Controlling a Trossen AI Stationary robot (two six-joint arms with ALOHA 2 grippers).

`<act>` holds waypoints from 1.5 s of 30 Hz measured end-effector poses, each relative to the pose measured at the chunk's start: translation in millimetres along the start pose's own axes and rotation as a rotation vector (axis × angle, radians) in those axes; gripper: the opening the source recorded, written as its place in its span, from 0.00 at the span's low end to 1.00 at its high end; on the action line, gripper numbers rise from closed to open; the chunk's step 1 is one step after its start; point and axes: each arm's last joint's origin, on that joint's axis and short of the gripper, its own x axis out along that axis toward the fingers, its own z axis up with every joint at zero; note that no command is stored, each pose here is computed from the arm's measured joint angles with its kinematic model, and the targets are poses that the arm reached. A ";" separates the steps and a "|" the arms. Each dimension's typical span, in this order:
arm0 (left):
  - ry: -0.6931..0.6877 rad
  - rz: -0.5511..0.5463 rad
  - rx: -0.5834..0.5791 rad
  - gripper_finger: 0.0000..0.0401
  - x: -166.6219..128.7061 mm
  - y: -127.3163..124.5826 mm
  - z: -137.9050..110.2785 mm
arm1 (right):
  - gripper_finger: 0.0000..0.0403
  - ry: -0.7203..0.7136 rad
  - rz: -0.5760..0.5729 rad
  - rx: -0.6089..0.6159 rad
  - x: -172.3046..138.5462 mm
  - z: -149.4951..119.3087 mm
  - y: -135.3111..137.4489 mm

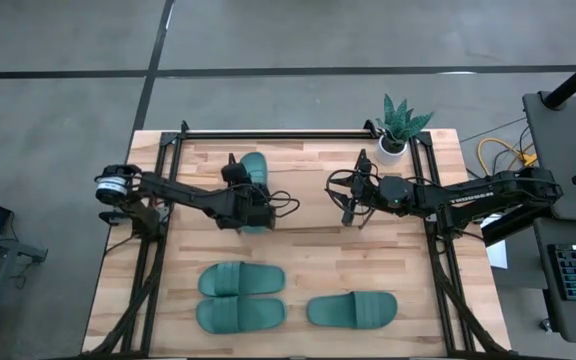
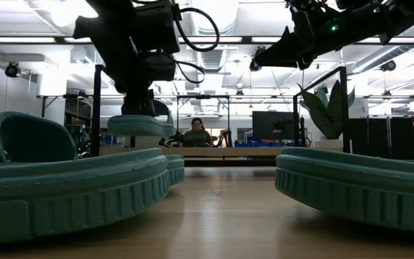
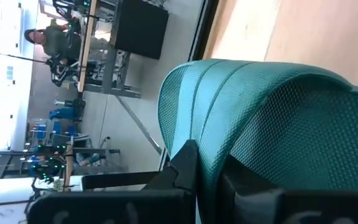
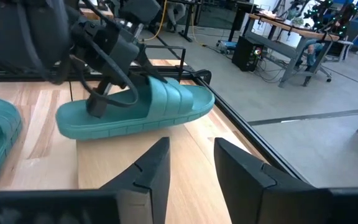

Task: Pick and place slides into the shelf
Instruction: Put the green slipper on the shelf

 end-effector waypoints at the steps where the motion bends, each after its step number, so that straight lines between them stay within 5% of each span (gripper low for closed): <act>1: -0.001 0.001 0.005 0.00 1.9 0.4 0.7 | 0.29 0.000 0.000 0.000 0.0 0.0 -0.1; 24: 0.032 -0.106 0.020 0.01 32.5 2.1 -0.4 | 0.26 0.000 0.002 0.000 0.0 0.0 0.0; 45: 0.023 -0.302 0.005 0.39 30.3 0.8 3.4 | 0.24 0.000 0.002 0.000 0.0 0.0 0.0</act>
